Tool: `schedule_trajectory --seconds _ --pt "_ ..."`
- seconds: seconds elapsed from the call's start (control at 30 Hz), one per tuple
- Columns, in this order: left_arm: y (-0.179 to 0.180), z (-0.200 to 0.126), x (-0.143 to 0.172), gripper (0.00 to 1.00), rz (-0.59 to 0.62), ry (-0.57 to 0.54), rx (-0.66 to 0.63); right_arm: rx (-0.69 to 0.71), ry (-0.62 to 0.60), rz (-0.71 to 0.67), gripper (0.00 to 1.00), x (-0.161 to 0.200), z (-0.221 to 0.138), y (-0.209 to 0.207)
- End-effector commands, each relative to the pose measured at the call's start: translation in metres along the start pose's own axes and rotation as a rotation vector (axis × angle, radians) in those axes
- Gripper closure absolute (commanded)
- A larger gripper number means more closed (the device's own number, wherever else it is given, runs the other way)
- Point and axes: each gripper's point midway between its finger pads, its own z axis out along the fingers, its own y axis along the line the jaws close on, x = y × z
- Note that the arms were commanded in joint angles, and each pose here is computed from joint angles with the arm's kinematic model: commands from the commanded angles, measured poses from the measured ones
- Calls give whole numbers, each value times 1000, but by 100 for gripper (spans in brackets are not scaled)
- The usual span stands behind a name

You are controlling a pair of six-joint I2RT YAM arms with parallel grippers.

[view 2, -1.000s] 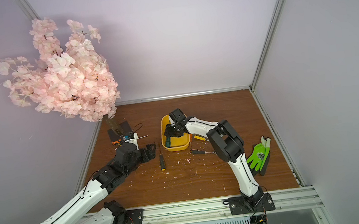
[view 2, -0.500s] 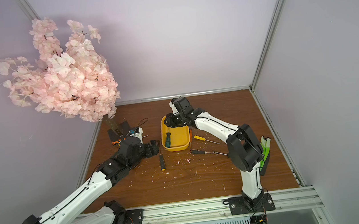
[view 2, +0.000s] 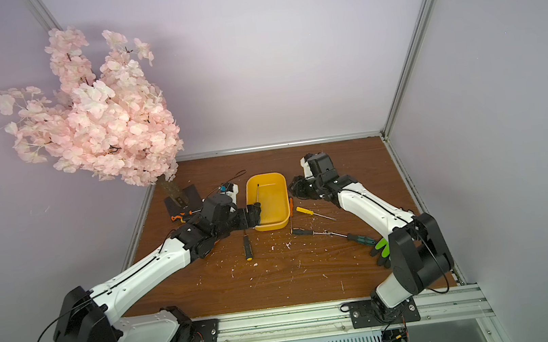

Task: Put the screwdriver on the desktop into the storage box
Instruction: Pick up the screwdriver from the center of the board.

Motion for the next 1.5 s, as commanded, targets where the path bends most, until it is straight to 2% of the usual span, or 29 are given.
schedule_trajectory --seconds 0.0,0.23,0.47,0.67,0.87,1.1,1.47 --pt "-22 7 -6 12 39 -3 58 1 -53 4 51 -7 -17 -7" --pt "-33 17 -4 12 46 18 85 76 -35 44 51 12 -17 -46" --pt "-29 16 -1 12 43 19 77 199 -4 -3 51 19 -4 -84" --pt "-23 11 3 12 38 13 64 244 56 -53 49 27 16 -105" --pt "-17 5 6 12 38 4 50 246 133 -143 48 38 32 -114" --pt "-14 0 6 11 43 -7 41 272 149 -226 48 37 38 -121" --pt "-10 -3 7 11 39 -14 31 218 243 -267 52 59 54 -121"
